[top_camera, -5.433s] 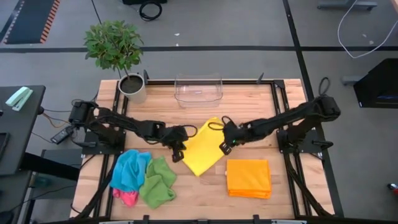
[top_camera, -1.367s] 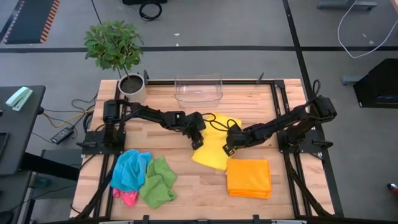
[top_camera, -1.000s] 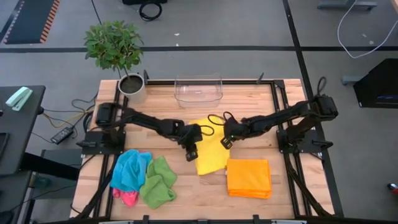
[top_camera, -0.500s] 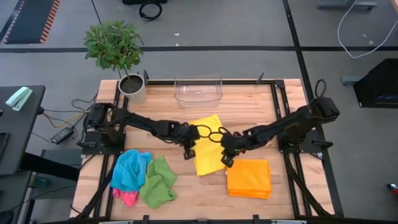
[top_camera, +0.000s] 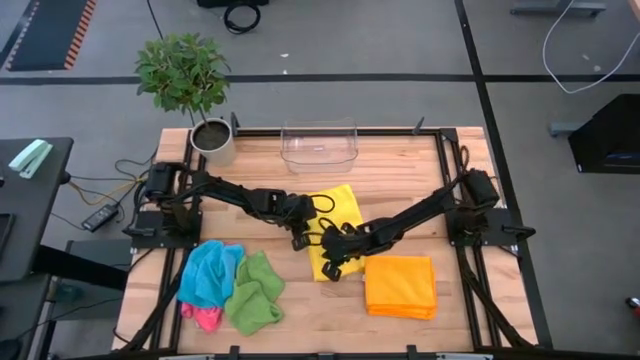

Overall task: Fold microfiber towels
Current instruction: Fold the yellow towel on the table

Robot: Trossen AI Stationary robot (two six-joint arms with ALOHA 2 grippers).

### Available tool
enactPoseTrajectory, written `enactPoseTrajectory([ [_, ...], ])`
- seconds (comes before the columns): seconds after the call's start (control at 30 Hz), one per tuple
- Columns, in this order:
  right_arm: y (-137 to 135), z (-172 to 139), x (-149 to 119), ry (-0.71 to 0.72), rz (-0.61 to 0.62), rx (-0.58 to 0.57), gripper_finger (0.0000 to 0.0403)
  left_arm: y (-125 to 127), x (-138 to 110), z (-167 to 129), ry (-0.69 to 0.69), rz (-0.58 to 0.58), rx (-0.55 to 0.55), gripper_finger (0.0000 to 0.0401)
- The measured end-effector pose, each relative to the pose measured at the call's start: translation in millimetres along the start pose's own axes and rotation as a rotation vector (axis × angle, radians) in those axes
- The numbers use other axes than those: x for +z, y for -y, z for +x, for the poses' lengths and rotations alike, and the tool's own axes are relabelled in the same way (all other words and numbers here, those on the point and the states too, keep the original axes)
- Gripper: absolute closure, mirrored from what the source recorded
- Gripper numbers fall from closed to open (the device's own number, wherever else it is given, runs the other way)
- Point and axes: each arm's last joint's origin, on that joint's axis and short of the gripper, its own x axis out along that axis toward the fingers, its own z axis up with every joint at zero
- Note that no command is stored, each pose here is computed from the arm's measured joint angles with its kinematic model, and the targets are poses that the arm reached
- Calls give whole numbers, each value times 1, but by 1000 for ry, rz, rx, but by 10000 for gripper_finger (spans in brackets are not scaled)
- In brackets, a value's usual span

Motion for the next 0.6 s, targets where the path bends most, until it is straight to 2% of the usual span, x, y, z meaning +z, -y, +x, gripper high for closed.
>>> enactPoseTrajectory([
  [0.17, -4, 11, 5, 1, -15, 13, 401, 0, 0, 0, 1, -3, -1, 393],
  [0.4, -1, 21, -6, -31, 2, 11, 401, 0, 0, 1, 2, -1, -2, 396],
  [0.53, -6, 19, -5, -46, -22, 59, 401, -2, 0, 1, 1, 3, 5, 390],
  [0.6, -8, 8, -2, -52, -59, 77, 401, -3, -1, 1, -8, 12, 7, 393],
])
